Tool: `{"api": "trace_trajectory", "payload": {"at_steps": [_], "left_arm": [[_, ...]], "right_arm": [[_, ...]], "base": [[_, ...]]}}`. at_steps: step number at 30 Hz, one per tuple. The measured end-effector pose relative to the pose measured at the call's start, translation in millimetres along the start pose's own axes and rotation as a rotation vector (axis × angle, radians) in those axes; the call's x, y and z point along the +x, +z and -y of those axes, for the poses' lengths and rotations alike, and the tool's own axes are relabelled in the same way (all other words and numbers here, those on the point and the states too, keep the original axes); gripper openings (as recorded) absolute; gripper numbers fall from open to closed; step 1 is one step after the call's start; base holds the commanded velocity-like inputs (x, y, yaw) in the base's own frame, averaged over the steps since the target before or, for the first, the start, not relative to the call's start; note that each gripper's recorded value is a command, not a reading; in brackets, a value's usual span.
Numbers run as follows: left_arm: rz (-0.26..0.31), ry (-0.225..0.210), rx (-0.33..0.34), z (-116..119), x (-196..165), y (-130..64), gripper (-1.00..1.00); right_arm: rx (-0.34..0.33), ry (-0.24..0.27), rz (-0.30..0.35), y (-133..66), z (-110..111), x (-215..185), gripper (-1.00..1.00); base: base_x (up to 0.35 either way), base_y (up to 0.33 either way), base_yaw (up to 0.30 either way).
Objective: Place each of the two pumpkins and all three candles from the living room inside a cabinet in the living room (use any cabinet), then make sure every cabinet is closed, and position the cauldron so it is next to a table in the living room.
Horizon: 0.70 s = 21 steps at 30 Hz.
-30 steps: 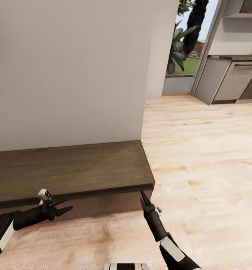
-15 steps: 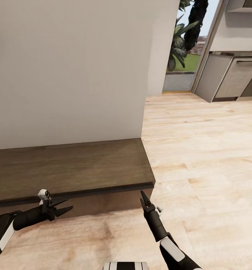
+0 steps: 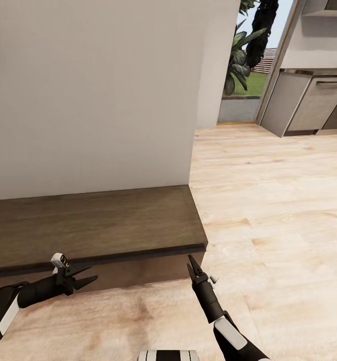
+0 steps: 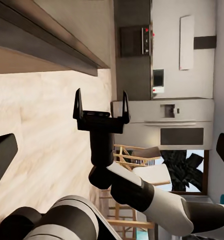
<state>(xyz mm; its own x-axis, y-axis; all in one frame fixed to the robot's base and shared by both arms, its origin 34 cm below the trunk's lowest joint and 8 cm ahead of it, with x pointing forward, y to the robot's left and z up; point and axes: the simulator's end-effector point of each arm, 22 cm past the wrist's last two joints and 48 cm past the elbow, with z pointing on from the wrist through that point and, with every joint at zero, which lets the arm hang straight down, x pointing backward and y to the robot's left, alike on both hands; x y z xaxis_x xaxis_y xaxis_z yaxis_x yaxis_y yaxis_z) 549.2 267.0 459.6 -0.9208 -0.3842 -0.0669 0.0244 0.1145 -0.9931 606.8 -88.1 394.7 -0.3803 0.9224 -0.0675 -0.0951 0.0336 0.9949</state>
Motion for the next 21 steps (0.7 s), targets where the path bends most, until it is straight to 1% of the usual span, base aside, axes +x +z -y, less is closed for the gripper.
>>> {"api": "trace_trajectory", "payload": {"at_steps": [4, 7, 12, 21], "left_arm": [[-0.002, 0.001, -0.001, 0.1, 0.4, 0.2, 1.00], [-0.002, 0.001, -0.001, -0.1, 0.5, 0.3, 1.00], [-0.002, 0.001, -0.001, -0.1, 0.4, 0.3, 1.00], [-0.001, 0.001, 0.000, 0.0, 0.2, 0.2, 1.00]], "right_arm": [[-0.001, -0.002, -0.002, 0.0, -0.5, 0.5, 1.00], [-0.001, -0.003, -0.004, 0.0, -0.3, 1.0, 1.00], [-0.001, -0.003, -0.005, 0.0, -0.3, 1.1, 1.00], [0.000, -0.003, -0.005, -0.2, 0.1, 1.2, 1.00]], "base": [[0.192, 0.000, 0.000], [0.103, 0.000, 0.000], [0.055, 0.000, 0.000], [0.006, 0.000, 0.000]]}}
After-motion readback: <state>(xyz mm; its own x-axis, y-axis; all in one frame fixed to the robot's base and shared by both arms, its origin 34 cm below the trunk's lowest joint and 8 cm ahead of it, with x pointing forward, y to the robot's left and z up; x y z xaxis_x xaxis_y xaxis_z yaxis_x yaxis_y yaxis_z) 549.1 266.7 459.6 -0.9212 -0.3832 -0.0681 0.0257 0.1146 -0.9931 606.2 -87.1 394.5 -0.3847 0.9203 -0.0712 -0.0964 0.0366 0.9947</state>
